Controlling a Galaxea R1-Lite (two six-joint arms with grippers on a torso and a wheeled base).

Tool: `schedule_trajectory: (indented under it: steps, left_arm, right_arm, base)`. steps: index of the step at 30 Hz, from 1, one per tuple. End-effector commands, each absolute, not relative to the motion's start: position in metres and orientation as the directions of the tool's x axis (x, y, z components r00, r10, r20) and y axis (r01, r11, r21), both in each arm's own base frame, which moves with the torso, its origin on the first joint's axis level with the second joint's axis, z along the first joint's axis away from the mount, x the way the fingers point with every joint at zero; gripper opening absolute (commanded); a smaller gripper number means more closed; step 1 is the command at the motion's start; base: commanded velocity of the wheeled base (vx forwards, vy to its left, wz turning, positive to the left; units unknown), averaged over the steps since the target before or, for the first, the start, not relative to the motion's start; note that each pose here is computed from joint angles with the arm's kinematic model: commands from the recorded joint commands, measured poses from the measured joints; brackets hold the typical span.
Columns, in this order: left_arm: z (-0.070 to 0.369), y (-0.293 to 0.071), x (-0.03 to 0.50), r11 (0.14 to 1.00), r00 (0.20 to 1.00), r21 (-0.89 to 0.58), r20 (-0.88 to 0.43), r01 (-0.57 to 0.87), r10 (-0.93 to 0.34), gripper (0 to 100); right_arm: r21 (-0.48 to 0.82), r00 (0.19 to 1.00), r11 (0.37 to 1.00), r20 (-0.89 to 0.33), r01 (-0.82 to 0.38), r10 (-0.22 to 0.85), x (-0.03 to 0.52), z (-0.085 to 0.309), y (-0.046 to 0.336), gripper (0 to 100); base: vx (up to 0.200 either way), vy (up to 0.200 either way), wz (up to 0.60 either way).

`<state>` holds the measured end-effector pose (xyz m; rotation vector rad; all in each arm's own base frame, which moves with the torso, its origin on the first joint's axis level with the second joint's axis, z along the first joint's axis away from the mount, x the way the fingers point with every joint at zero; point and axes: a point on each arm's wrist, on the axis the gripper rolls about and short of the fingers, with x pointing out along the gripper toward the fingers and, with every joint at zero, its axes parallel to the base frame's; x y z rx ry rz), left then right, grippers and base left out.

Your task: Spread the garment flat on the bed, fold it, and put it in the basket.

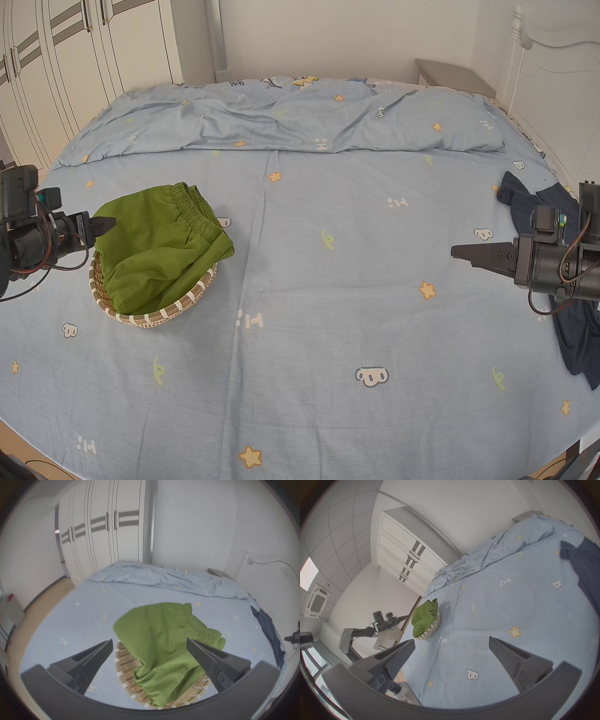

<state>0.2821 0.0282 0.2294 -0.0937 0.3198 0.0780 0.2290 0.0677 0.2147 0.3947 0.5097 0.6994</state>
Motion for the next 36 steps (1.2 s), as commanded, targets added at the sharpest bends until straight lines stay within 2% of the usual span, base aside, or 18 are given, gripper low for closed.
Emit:
schedule_trajectory:
  steps: [1,6,7,8,11,13,20,23,27,34,36]
  left_arm:
    - [0.267,0.003,0.202,0.994,0.982,-0.024,-0.158,-0.111,0.106,100]
    - [0.247,-0.013,0.123,0.999,0.993,-0.018,-0.113,-0.042,0.039,100]
    - [0.247,-0.013,0.123,0.999,0.993,-0.018,-0.113,-0.042,0.039,100]
    - [0.237,-0.009,0.090,0.997,0.993,-0.018,-0.090,-0.073,0.071,100]
    - [0.225,-0.003,0.057,0.994,0.991,-0.019,-0.080,-0.111,0.109,100]
    - [0.210,0.003,0.016,0.993,0.991,-0.022,-0.073,-0.117,0.115,100]
    - [0.164,0.013,-0.053,0.988,0.987,-0.072,-0.092,-0.136,0.129,100]
    - [0.154,0.012,-0.063,0.977,0.980,-0.114,-0.106,-0.179,0.167,100]
    - [0.149,0.013,-0.064,0.935,0.965,-0.250,-0.138,-0.252,0.223,100]
    - [0.140,0.007,-0.062,0.906,0.934,-0.238,-0.162,-0.350,0.318,100]
    - [0.121,0.007,-0.060,0.910,0.931,-0.218,-0.175,-0.353,0.320,100]
  right_arm:
    - [0.366,0.682,0.734,-0.284,-0.572,0.674,0.179,0.214,0.065,100]
    - [0.268,0.690,0.745,-0.280,-0.611,0.667,0.128,0.194,0.050,100]
    - [0.268,0.690,0.745,-0.280,-0.611,0.667,0.128,0.194,0.050,100]
    - [0.244,0.694,0.749,-0.282,-0.616,0.663,0.102,0.177,0.042,100]
    - [0.230,0.716,0.763,-0.263,-0.605,0.647,0.077,0.160,0.032,100]
    - [0.217,0.738,0.770,-0.221,-0.600,0.638,0.051,0.146,0.024,100]
    - [0.222,0.780,0.796,-0.177,-0.563,0.601,0.002,0.128,0.010,100]
    - [0.234,0.776,0.792,-0.176,-0.565,0.605,-0.009,0.127,0.008,100]
    - [0.259,0.782,0.791,-0.165,-0.554,0.601,-0.014,0.125,0.006,100]
    - [0.280,0.798,0.793,-0.128,-0.541,0.589,-0.025,0.116,0.004,100]
    - [0.279,0.799,0.794,-0.127,-0.540,0.588,-0.033,0.108,0.003,100]
  base:
    - [0.000,0.000,0.00]
    - [0.000,0.000,0.00]
    - [0.000,0.000,0.00]
    - [0.000,0.000,0.00]
    - [0.000,0.000,0.00]
    - [0.000,0.000,0.00]
    - [0.000,0.000,0.00]
    - [0.000,0.000,0.00]
    - [0.000,0.000,0.00]
    - [0.000,0.000,0.00]
    - [0.000,0.000,0.00]
